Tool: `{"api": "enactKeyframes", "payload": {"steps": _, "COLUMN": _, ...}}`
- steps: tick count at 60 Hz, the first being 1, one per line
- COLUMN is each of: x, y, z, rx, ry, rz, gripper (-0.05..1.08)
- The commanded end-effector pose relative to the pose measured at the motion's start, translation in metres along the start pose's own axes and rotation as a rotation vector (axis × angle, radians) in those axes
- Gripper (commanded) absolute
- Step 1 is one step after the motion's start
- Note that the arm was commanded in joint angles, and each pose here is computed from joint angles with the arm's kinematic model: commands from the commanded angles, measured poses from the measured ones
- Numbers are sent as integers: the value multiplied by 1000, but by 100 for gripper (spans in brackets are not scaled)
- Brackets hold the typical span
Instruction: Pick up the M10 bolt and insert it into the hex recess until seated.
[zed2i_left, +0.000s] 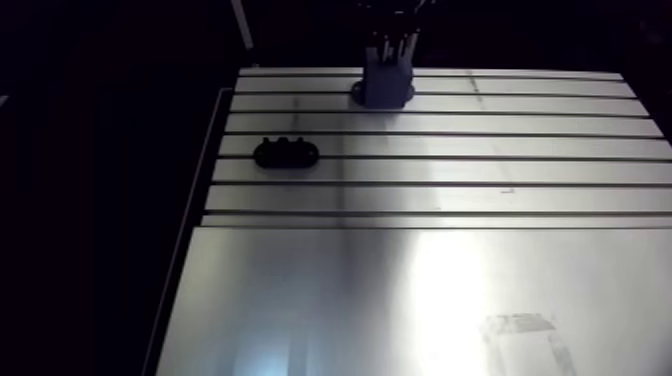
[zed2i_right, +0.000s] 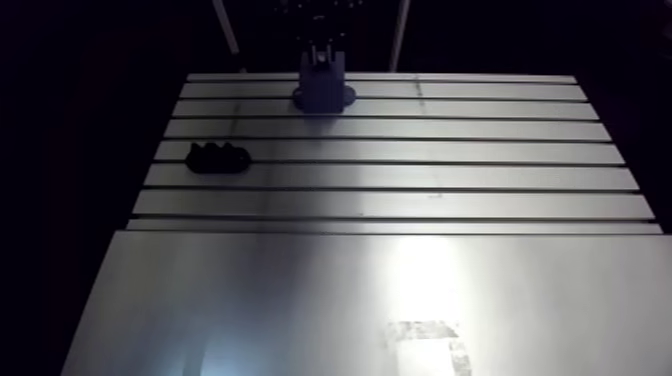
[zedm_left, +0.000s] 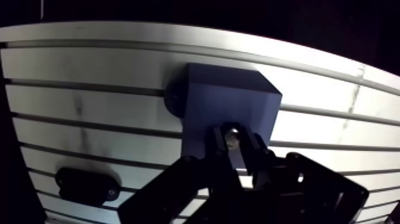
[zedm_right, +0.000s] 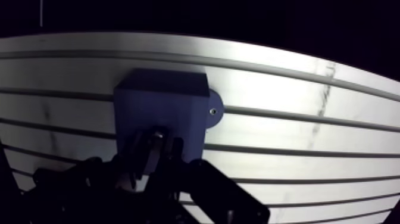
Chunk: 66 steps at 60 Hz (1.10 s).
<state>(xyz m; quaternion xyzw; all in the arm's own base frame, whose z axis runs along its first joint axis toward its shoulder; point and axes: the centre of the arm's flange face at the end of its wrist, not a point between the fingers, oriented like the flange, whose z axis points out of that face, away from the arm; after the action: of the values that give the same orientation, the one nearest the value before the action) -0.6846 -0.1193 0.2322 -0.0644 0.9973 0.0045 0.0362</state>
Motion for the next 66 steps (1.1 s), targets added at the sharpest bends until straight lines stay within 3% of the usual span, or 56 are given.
{"api": "enactKeyframes", "payload": {"steps": 1, "x": 0, "y": 0, "z": -1, "rx": 1, "ry": -3, "rz": -66, "gripper": 76}}
{"api": "enactKeyframes", "payload": {"steps": 66, "x": 3, "y": -3, "z": 0, "rx": 0, "ry": 0, "rz": -295, "gripper": 76}}
